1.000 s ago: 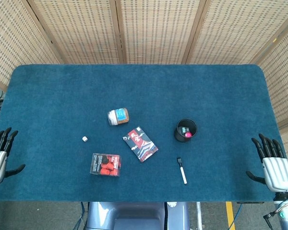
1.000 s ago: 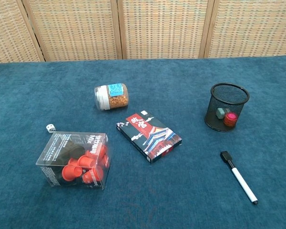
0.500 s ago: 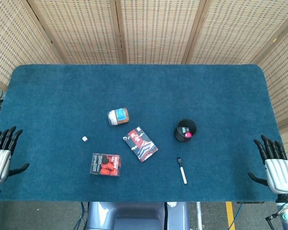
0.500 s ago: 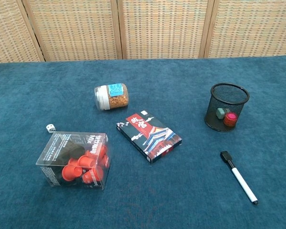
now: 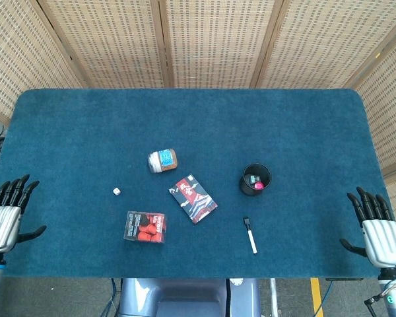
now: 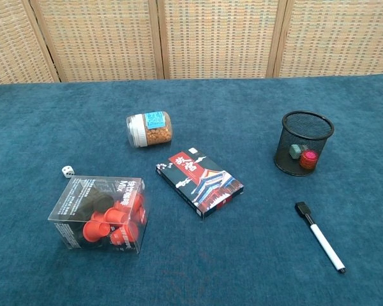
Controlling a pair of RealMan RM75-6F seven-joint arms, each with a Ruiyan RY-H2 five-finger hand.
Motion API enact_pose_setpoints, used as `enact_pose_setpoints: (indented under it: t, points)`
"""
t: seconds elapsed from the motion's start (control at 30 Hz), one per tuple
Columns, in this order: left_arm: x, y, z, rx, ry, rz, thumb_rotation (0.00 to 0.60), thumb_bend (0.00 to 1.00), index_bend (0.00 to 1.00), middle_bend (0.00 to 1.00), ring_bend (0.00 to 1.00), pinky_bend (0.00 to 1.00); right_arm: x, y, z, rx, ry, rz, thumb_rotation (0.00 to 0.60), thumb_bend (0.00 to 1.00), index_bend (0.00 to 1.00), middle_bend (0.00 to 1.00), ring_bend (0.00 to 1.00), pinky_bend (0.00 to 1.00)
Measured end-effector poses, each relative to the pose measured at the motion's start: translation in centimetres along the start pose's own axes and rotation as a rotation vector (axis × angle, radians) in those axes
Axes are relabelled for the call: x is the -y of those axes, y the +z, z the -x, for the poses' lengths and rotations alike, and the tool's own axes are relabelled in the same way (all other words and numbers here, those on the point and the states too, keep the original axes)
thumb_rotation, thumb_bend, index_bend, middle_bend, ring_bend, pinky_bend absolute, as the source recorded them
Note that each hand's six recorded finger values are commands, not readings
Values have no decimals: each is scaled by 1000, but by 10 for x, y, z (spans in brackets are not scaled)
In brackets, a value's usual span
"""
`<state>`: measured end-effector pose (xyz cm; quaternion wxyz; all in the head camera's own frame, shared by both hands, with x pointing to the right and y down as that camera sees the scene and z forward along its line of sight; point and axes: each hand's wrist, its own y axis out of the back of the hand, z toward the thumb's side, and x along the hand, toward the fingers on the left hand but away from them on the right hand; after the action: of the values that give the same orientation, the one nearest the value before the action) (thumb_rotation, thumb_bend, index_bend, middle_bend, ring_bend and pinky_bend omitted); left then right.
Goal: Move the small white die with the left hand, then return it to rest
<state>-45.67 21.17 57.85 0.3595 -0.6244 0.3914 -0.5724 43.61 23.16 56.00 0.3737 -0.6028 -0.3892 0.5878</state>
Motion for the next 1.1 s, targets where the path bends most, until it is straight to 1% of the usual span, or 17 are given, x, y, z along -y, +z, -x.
enact_pose_setpoints:
  t: [0.17, 0.33, 0.53, 0.67, 0.77, 0.9, 1.1]
  points:
    - [-3, 6, -6, 29, -31, 16, 600, 199, 150, 0, 0, 0, -1, 0, 0, 1, -5, 8, 600, 156, 47, 0, 0, 0]
    - [-11, 10, -18, 72, -76, -2, 600, 213, 180, 0, 0, 0, -3, -1, 0, -1, -12, 15, 600, 156, 47, 0, 0, 0]
    - [-10, 19, -34, 128, -174, -14, 600, 254, 273, 0, 0, 0, -4, -2, 0, 3, -13, 20, 600, 156, 47, 0, 0, 0]
    - [-6, 27, -51, 170, -241, -45, 600, 290, 313, 0, 0, 0, -4, -1, -1, 0, -15, 22, 600, 156, 47, 0, 0, 0]
    - [-1, 32, -64, 193, -275, -79, 600, 321, 335, 0, 0, 0, -5, -1, -1, -3, -17, 26, 600, 156, 47, 0, 0, 0]
    - [10, 37, -83, 213, -300, -128, 600, 363, 351, 0, 0, 0, -5, -2, -1, 0, -17, 28, 600, 156, 47, 0, 0, 0]
    - [27, 50, -111, 249, -317, -199, 600, 369, 351, 0, 0, 0, -5, -5, 0, 7, -20, 32, 600, 156, 47, 0, 0, 0]
